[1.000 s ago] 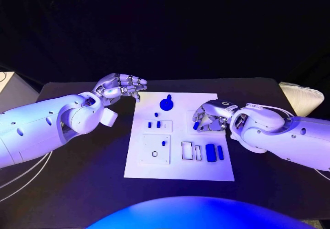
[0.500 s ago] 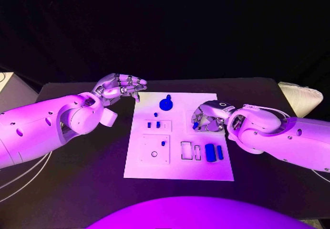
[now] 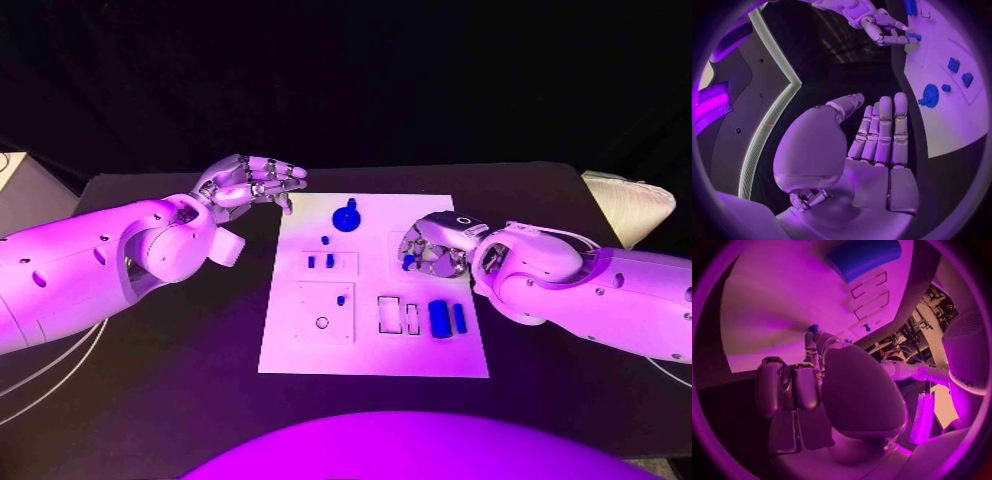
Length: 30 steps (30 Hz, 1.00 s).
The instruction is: Assemble the parts on the task board
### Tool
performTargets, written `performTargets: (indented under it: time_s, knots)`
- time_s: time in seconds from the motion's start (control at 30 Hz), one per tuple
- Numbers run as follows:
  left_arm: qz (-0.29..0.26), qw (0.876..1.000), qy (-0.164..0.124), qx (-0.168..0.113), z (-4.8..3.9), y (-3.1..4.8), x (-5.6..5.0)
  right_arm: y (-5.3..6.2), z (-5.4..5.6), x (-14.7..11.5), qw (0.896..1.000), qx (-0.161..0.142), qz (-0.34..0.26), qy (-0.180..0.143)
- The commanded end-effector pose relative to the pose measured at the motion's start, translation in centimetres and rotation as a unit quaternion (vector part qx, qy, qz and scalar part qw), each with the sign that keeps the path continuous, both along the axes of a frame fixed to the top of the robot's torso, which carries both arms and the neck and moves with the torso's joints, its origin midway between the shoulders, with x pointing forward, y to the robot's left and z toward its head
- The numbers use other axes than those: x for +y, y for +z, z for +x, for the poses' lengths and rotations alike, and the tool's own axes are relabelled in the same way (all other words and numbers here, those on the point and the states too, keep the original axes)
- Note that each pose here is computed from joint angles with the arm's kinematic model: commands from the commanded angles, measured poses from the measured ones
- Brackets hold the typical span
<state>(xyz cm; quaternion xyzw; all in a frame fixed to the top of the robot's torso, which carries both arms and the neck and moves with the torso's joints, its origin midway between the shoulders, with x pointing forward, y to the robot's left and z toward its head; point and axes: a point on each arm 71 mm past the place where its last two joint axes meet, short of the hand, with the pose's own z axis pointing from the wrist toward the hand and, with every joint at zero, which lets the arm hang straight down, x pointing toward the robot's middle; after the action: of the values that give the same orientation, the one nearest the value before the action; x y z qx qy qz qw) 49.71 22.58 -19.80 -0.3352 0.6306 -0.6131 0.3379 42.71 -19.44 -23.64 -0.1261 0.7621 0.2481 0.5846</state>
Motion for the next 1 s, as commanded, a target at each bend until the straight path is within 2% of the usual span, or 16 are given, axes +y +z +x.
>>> performTargets:
  time_s: [0.03,0.27,0.43,0.67,0.83,1.0]
  knots:
    - [-0.008,1.000,-0.007,0.001,-0.07,0.04,-0.2,0.4,0.0,0.1,1.000,-0.025,0.016,-0.011]
    - [-0.008,1.000,-0.006,0.002,-0.04,-0.01,-0.2,1.0,-0.3,-0.1,0.999,-0.032,0.034,-0.018]
    - [-0.008,1.000,-0.004,0.002,0.02,-0.11,-0.1,2.6,-0.7,-0.1,0.997,-0.037,0.059,-0.019]
    - [-0.008,1.000,-0.004,0.004,0.05,-0.24,-0.2,4.5,-1.8,1.2,0.995,-0.037,0.092,0.003]
    - [-0.009,1.000,-0.005,0.005,0.04,-0.31,-0.2,4.7,-2.3,3.0,0.994,-0.027,0.104,0.026]
    - [-0.010,1.000,-0.007,0.005,0.04,-0.35,-0.4,4.0,-3.1,5.8,0.992,-0.018,0.105,0.064]
